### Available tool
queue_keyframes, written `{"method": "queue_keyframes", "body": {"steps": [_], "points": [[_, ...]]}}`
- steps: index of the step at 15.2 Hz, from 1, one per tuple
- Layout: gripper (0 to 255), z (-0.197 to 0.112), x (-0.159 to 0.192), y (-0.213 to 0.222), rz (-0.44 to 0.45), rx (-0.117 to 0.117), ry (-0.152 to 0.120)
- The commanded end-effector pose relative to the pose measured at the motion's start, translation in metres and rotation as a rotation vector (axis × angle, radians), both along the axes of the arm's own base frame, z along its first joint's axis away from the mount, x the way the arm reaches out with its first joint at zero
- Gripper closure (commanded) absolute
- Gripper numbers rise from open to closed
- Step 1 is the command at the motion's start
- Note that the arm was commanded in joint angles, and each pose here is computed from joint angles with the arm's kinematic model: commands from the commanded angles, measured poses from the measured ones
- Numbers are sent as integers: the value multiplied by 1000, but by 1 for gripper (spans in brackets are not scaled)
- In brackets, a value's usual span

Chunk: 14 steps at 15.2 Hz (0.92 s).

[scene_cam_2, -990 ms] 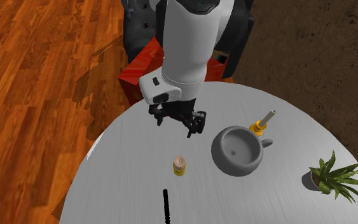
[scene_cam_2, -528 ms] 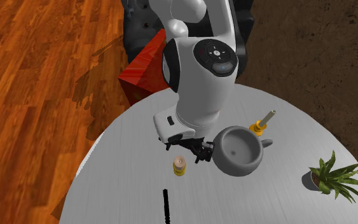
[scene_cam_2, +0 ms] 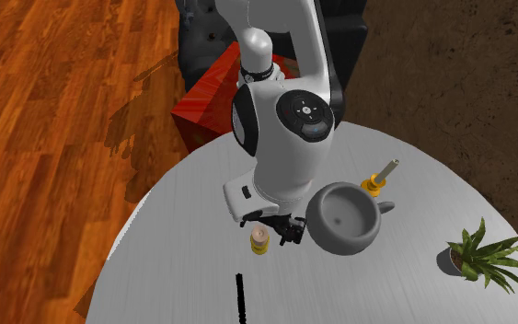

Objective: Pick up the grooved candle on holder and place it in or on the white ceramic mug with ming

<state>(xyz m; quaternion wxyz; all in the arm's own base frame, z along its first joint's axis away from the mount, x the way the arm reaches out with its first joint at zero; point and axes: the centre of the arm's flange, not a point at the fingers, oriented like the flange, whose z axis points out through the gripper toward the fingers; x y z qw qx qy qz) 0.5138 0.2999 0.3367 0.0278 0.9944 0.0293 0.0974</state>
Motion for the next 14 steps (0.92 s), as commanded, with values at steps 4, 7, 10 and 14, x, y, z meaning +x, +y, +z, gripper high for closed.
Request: {"method": "queue_keyframes", "body": {"steps": [4, 7, 10, 14], "points": [[0, -2, 0, 0, 0, 0, 0], [255, -2, 0, 0, 0, 0, 0], [255, -2, 1, 0, 0, 0, 0], [255, -1, 1, 0, 0, 0, 0]]}}
